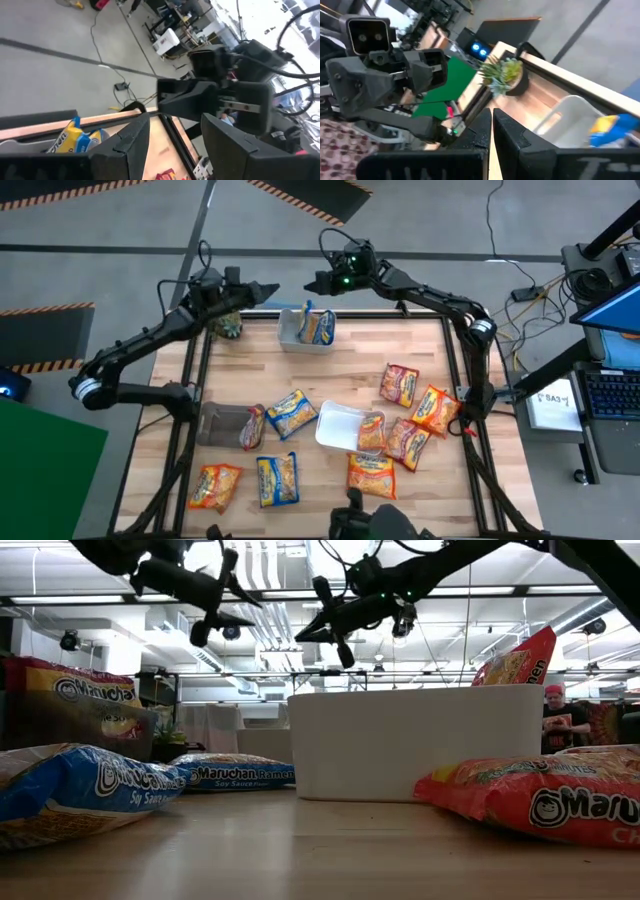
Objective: Sort Maruchan noodles
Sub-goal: Put the blue noodle pack into the gray bin
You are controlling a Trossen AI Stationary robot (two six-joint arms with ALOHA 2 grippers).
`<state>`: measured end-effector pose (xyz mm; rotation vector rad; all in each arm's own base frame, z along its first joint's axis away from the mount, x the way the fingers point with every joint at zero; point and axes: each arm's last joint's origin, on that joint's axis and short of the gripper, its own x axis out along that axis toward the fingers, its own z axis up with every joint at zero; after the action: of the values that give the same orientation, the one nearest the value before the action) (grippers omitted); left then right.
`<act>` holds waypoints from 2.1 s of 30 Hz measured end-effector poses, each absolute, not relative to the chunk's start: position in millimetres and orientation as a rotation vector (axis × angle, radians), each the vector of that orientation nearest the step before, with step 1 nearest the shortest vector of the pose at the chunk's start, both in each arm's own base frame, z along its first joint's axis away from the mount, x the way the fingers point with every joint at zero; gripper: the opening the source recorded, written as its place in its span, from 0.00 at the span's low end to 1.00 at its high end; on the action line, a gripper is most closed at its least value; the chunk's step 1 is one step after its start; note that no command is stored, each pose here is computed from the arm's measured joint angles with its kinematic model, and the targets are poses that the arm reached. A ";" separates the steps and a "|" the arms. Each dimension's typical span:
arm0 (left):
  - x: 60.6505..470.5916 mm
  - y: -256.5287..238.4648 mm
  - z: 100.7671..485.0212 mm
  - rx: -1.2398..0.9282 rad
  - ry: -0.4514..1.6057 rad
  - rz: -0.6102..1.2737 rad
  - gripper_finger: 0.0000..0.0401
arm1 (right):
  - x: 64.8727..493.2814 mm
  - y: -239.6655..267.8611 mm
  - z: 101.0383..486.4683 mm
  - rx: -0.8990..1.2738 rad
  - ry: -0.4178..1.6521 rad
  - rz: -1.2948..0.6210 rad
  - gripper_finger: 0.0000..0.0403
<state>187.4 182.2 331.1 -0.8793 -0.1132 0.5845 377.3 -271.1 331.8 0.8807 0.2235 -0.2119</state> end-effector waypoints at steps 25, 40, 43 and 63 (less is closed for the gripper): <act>273.2 249.6 299.8 -1.175 0.527 0.742 0.39 | 283.4 -229.9 366.6 0.671 0.749 -0.411 0.02; 339.9 301.6 299.8 -1.041 0.914 0.898 0.73 | 265.6 -214.7 367.5 0.621 0.780 -0.387 0.02; 344.5 303.8 291.7 -1.017 1.002 0.938 0.74 | 263.1 -212.5 367.8 0.610 0.781 -0.382 0.02; 358.6 288.4 270.7 -0.944 1.051 1.010 0.60 | 260.0 -210.1 358.0 0.598 0.816 -0.377 0.02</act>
<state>358.6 288.4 270.7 -0.9435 1.0507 1.0097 260.0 -210.1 358.0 0.5977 0.8159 -0.3769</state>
